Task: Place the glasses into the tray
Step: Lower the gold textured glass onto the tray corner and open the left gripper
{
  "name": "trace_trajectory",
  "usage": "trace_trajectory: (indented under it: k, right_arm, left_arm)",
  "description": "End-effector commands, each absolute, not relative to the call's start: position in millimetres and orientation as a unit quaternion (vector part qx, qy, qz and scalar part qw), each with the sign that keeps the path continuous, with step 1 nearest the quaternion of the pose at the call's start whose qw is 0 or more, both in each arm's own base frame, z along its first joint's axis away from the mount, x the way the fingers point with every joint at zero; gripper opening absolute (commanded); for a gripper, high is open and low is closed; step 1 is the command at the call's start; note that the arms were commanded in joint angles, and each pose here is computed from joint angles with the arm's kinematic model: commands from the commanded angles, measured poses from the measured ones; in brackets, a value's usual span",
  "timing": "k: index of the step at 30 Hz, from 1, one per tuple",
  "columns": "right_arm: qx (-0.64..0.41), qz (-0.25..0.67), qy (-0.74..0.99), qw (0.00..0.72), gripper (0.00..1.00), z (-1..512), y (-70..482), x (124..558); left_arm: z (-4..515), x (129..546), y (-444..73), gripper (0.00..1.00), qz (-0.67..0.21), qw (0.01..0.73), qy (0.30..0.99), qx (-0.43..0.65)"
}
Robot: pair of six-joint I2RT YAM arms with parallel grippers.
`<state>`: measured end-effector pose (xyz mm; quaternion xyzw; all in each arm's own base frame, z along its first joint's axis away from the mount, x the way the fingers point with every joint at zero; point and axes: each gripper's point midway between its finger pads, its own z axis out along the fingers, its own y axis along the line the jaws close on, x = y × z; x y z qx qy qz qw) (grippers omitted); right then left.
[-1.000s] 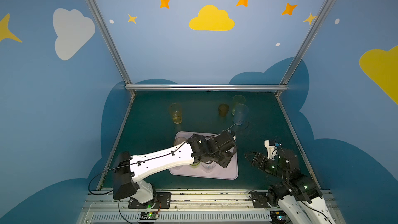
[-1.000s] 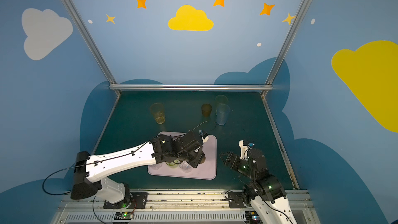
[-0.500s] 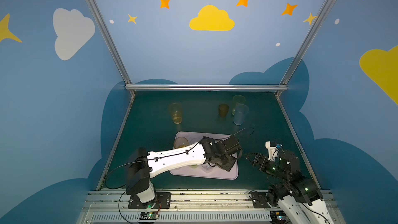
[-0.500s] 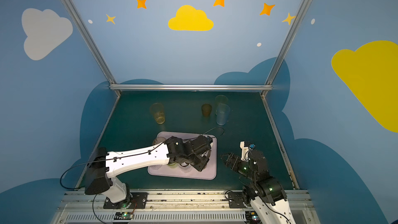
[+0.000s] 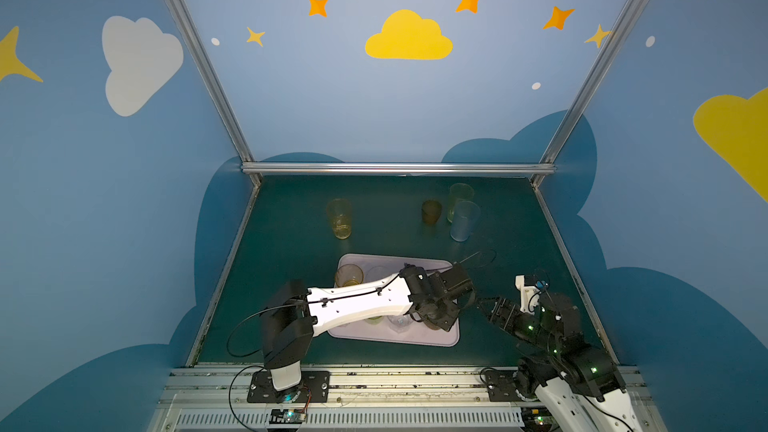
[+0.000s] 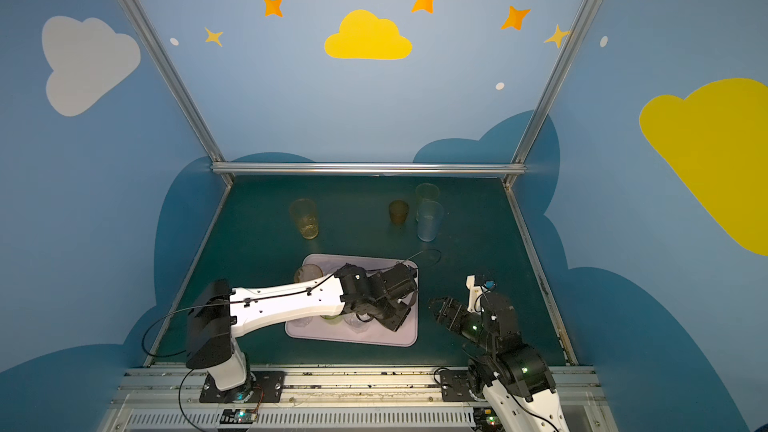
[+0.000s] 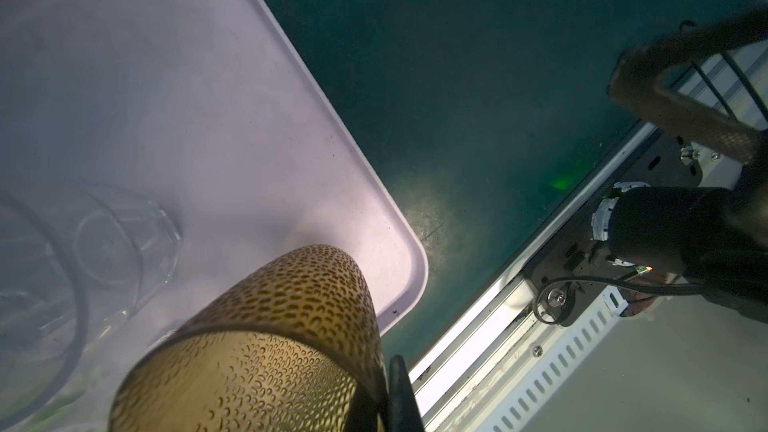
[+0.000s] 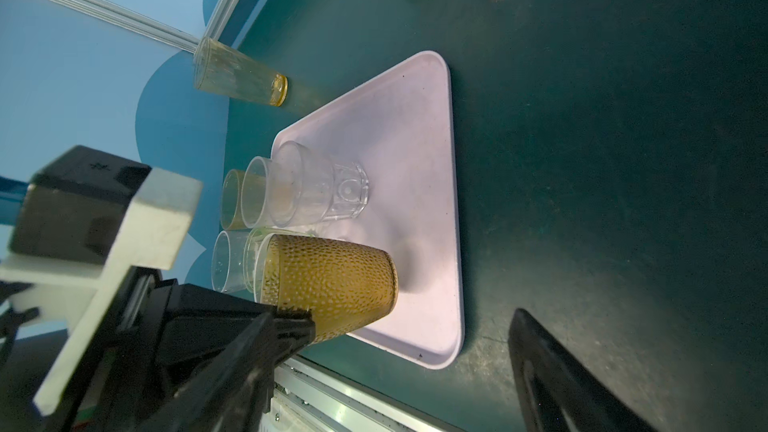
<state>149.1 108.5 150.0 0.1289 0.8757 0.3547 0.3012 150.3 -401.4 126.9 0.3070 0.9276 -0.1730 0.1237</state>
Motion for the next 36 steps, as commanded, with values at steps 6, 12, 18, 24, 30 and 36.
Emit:
trace_trajectory:
  k: [6,12,18,24,30,36]
  right_arm:
    - [0.146,0.337,0.879,0.305,0.87,144.6,99.1,145.2]
    - [0.147,0.336,0.880,0.302,0.87,142.2,99.2,145.3]
    - [0.149,0.336,0.880,0.300,0.87,140.9,99.1,145.2]
    - [0.148,0.338,0.880,0.300,0.86,141.0,99.6,145.0]
    - [0.149,0.338,0.879,0.300,0.87,141.3,99.7,145.3]
    - [0.149,0.339,0.879,0.300,0.87,140.9,100.0,145.6]
  left_arm:
    - [121.7,148.7,-404.9,0.04,-0.158,0.119,0.931,0.305]
    - [117.7,143.0,-405.4,0.07,-0.153,0.115,0.932,0.308]
    - [111.1,139.7,-406.7,0.12,-0.145,0.110,0.932,0.312]
    - [113.6,142.0,-407.1,0.19,-0.141,0.116,0.932,0.312]
    - [124.2,141.2,-410.7,0.29,-0.153,0.127,0.928,0.314]
    - [136.4,144.2,-412.6,0.46,-0.158,0.142,0.925,0.316]
